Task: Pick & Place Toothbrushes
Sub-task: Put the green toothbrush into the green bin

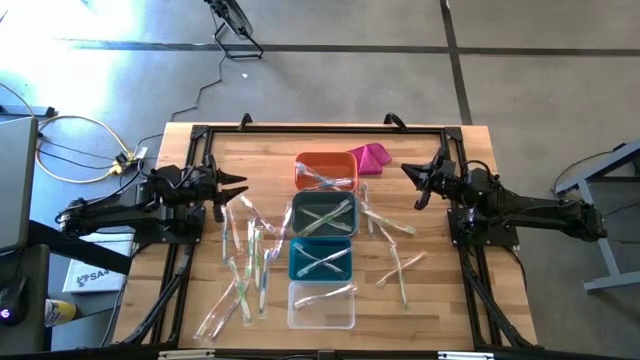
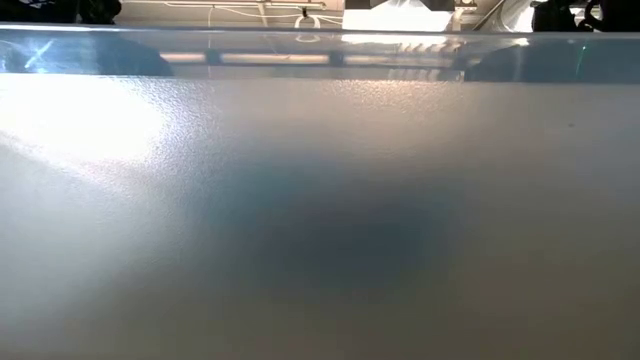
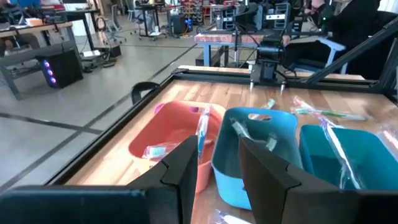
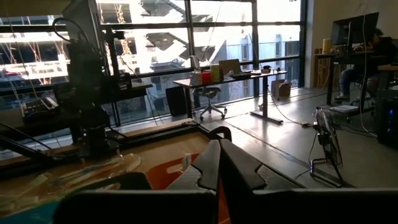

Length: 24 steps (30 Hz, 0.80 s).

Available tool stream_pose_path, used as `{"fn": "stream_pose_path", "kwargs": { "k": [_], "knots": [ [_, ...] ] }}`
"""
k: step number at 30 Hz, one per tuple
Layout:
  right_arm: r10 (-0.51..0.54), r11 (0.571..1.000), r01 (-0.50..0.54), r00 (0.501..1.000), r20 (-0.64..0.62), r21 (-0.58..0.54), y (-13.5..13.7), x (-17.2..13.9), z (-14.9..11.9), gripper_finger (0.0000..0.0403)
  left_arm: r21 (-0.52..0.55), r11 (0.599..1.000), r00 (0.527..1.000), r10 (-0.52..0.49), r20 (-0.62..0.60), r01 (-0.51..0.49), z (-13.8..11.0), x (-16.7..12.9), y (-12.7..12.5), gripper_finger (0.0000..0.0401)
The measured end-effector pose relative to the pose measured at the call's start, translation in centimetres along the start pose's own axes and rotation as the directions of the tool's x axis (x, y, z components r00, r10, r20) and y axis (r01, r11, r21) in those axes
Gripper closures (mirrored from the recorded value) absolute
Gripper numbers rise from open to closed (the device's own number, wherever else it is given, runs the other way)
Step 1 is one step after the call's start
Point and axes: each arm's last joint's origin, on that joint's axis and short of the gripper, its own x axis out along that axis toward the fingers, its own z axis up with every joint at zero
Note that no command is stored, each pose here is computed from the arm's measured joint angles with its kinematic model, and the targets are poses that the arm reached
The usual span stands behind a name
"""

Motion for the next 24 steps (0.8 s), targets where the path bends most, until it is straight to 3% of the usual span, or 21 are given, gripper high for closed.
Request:
{"fn": "stream_pose_path", "kwargs": {
  "k": [11,15,19,24],
  "knots": [
    [0.097,0.995,-0.096,0.995,-0.03,0.006,0.3,0.3,-0.3,0.0398,0.011,1.0,1.0,0.006,-0.026,-0.006,-0.2,0.0,0.0,0.0288],
    [0.005,0.997,-0.002,0.999,-0.034,0.076,0.1,0.5,-0.2,0.0399,0.059,0.998,1.0,0.006,-0.016,-0.005,-0.1,0.0,0.0,0.0288],
    [-0.071,0.996,0.078,0.988,-0.139,0.047,0.3,1.4,-0.2,0.04,0.058,0.998,1.0,0.006,-0.017,-0.005,-0.1,0.0,0.0,0.0288],
    [-0.082,0.997,0.082,0.96,-0.267,-0.012,1.4,3.2,1.6,0.04,0.059,0.998,1.0,0.006,-0.025,-0.004,-0.2,0.0,0.0,0.0288]
  ]
}}
